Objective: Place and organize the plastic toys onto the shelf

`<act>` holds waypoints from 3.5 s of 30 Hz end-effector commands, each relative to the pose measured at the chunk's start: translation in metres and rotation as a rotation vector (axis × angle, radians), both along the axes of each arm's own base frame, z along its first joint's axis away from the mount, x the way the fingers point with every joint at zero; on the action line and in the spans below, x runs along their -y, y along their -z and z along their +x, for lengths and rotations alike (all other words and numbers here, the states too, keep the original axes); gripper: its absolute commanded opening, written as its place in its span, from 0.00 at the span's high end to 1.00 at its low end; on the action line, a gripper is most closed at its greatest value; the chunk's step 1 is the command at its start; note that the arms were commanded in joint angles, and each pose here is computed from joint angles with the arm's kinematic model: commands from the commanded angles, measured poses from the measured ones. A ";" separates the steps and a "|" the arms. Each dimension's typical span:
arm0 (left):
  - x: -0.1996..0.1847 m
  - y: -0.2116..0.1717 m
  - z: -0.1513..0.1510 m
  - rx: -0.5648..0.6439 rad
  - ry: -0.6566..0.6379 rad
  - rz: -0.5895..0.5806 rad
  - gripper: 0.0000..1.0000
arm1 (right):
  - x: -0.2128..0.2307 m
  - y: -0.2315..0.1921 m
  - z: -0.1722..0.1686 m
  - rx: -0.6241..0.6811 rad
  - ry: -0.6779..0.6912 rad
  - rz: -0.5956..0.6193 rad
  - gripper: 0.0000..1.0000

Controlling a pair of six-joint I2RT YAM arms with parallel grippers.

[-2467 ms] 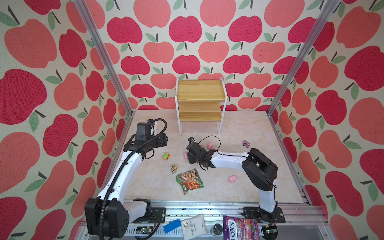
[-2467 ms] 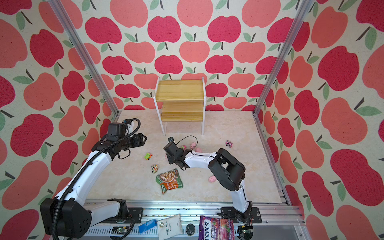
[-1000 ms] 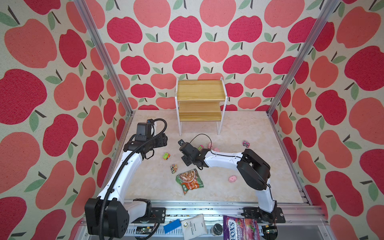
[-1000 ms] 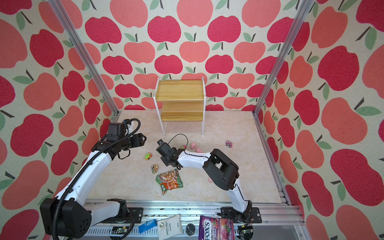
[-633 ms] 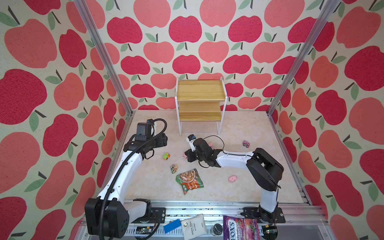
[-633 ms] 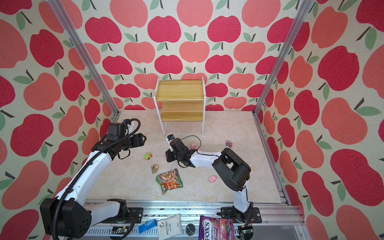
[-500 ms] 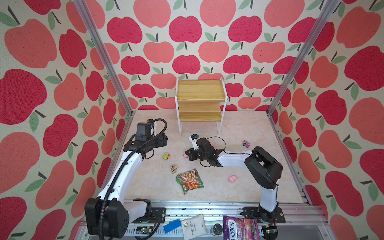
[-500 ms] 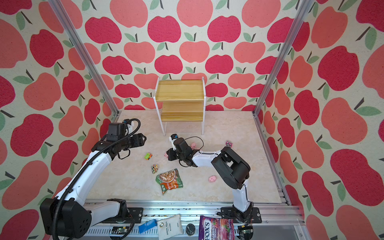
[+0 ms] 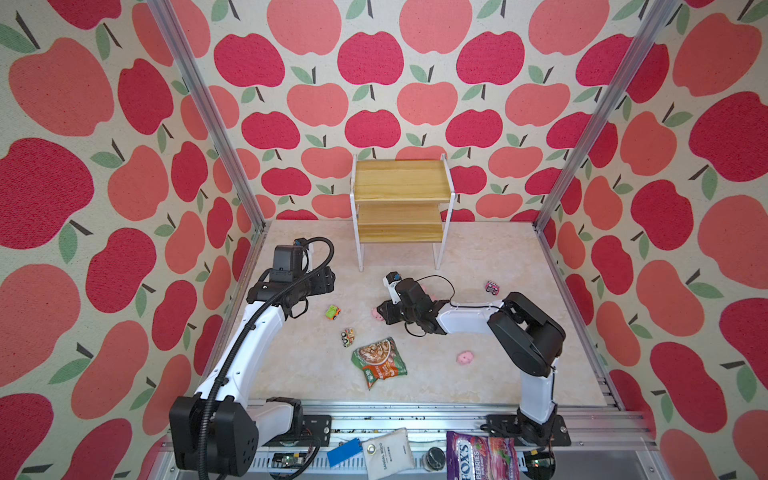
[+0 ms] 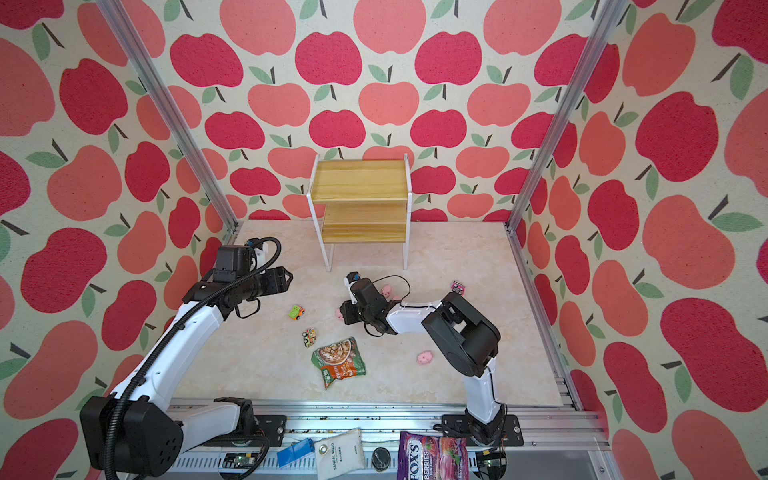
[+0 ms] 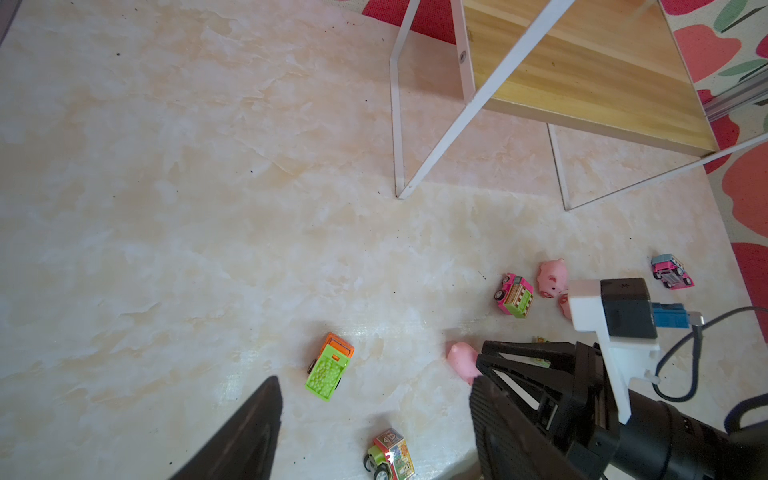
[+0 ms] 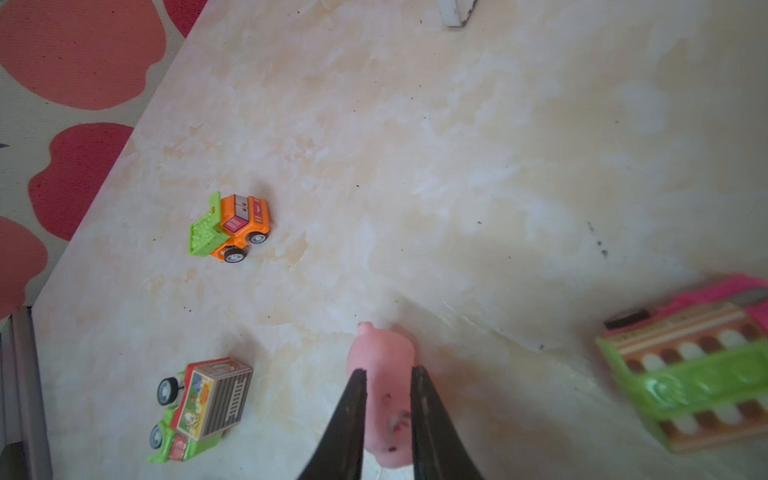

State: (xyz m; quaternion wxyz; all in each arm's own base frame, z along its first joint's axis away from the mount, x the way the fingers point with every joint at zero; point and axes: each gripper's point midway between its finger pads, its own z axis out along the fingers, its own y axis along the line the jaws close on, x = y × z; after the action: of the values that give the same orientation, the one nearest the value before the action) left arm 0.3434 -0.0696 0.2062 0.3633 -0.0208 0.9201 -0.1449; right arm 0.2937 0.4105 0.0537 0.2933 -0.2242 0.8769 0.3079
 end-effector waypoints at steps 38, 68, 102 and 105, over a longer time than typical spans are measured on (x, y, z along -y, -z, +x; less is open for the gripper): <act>0.002 -0.008 -0.005 0.058 0.034 0.038 0.23 | -0.009 0.008 -0.019 0.435 -0.285 -0.046 0.50; -0.002 -0.020 -0.004 0.082 0.015 -0.002 0.24 | -0.013 -0.144 0.033 0.529 0.001 0.014 0.82; -0.003 -0.050 -0.014 0.172 0.024 -0.041 0.24 | -0.059 -0.177 0.170 0.511 0.529 0.070 0.82; -0.003 -0.051 -0.014 0.176 0.023 -0.046 0.24 | -0.064 -0.175 0.176 0.519 0.538 0.072 0.81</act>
State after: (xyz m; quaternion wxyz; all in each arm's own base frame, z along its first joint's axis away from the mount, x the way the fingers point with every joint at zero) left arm 0.3279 -0.0663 0.2458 0.4229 -0.0062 0.8914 -0.1626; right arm 0.4656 0.4697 0.2247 0.5758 -0.0628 0.7941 0.1842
